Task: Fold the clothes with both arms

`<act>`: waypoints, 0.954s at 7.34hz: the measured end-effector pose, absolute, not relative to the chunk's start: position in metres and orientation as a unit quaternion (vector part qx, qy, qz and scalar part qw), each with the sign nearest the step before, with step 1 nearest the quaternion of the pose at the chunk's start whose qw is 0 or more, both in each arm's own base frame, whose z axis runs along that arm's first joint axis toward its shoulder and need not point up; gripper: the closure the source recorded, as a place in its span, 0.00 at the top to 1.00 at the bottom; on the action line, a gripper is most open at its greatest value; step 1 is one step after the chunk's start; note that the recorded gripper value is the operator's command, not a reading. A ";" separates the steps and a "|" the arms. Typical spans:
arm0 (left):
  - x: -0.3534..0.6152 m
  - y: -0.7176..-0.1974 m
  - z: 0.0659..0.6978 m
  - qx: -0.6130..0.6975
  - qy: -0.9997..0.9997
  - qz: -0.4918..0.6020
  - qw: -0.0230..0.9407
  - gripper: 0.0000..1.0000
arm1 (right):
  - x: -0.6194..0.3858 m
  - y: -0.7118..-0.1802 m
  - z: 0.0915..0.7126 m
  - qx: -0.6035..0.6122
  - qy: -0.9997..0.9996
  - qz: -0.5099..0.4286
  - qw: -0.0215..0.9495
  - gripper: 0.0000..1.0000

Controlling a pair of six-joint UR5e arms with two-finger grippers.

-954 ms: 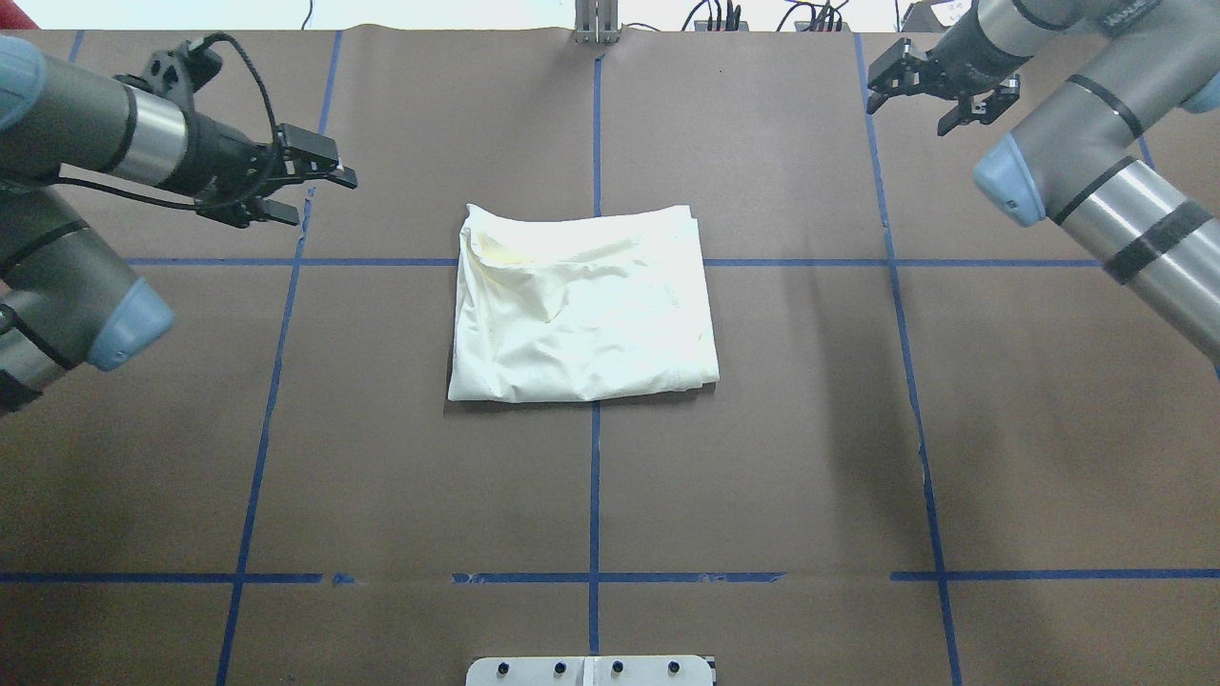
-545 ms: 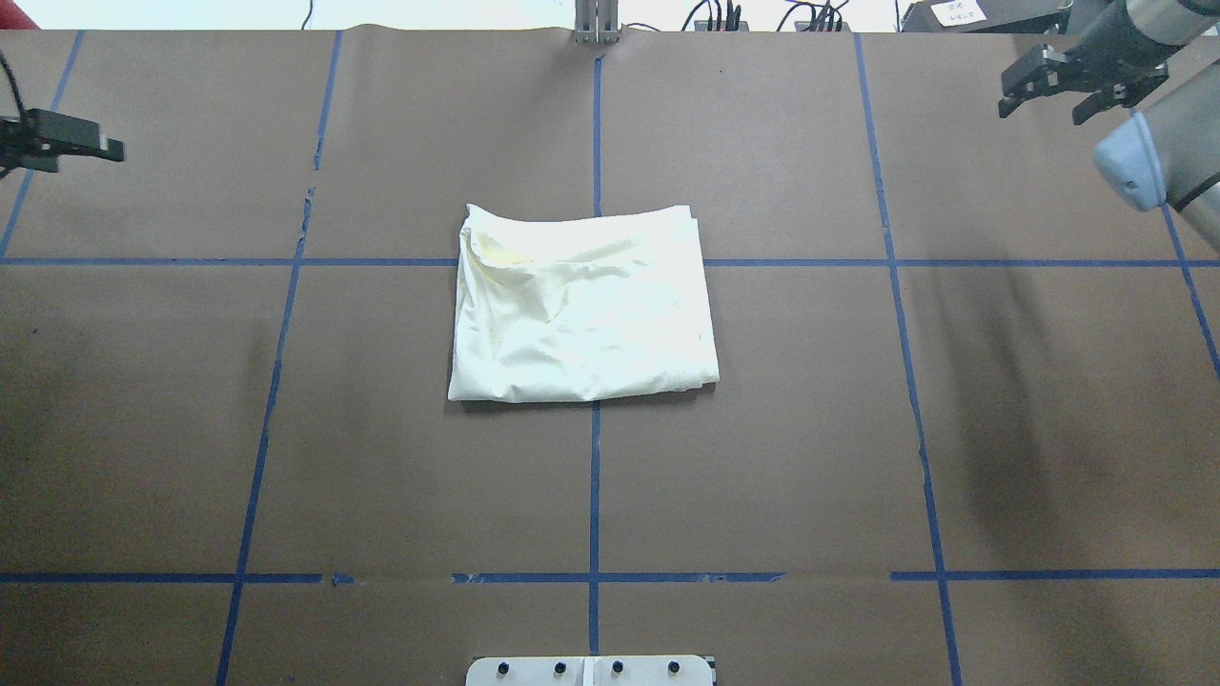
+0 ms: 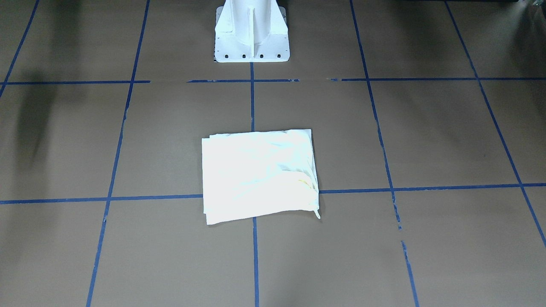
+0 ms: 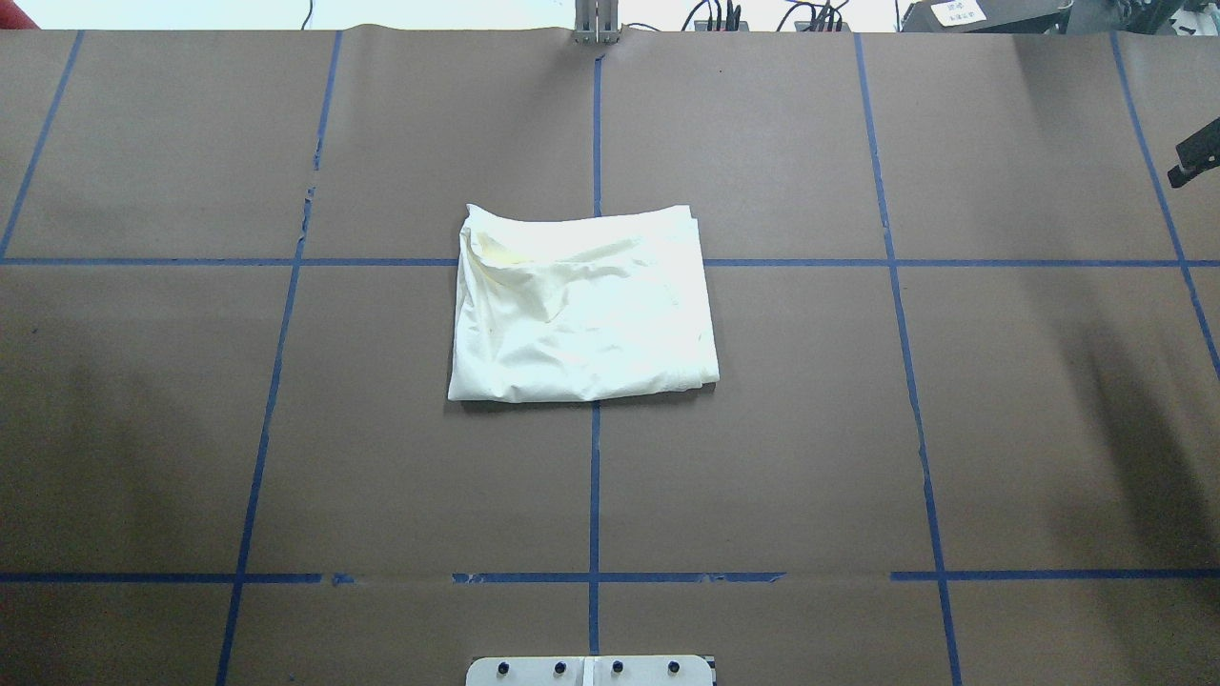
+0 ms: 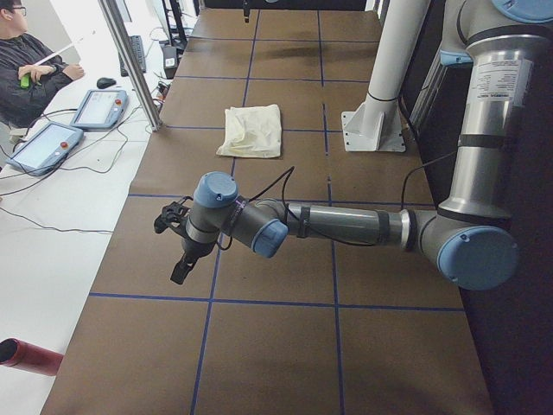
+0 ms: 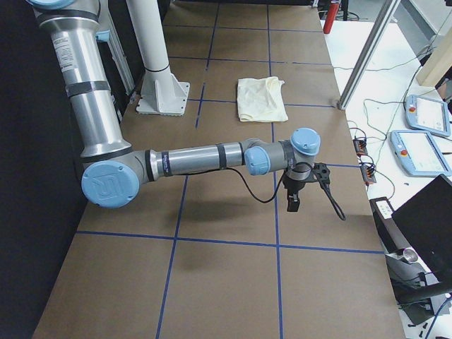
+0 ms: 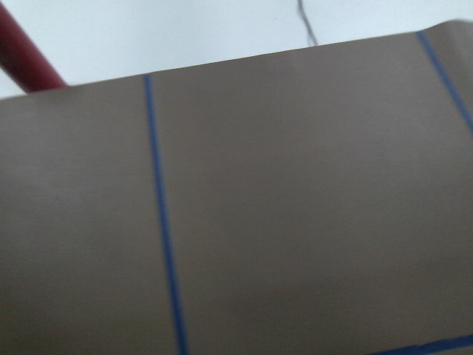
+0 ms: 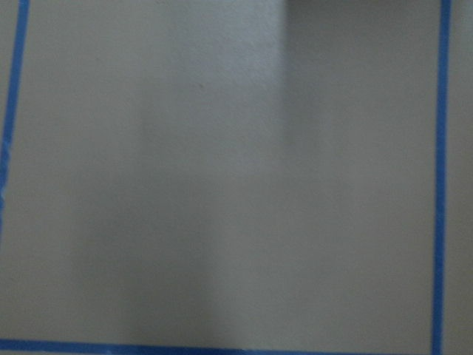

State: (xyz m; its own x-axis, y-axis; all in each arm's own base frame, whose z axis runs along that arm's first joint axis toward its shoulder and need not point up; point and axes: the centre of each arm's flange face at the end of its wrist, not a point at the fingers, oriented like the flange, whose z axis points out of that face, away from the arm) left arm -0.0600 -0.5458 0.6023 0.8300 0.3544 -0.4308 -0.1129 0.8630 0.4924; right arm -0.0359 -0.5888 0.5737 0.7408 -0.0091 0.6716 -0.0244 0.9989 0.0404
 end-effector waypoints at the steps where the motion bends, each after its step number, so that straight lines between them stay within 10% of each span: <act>1: -0.071 -0.531 0.618 0.221 0.252 0.156 0.929 1.00 | -0.028 -0.568 0.580 0.016 -0.361 0.008 0.932 1.00; 7: -0.074 -0.503 0.606 0.134 0.273 0.149 0.941 1.00 | -0.011 -0.500 0.614 0.020 -0.403 0.005 0.915 1.00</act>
State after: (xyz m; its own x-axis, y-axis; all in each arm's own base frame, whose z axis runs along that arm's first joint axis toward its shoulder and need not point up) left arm -0.0739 -0.5030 0.6058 0.8062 0.3539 -0.4741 -0.2078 0.9197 0.3331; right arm -0.0108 -0.5001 0.6135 0.6748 -0.0059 0.7379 -0.0260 0.9992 0.0318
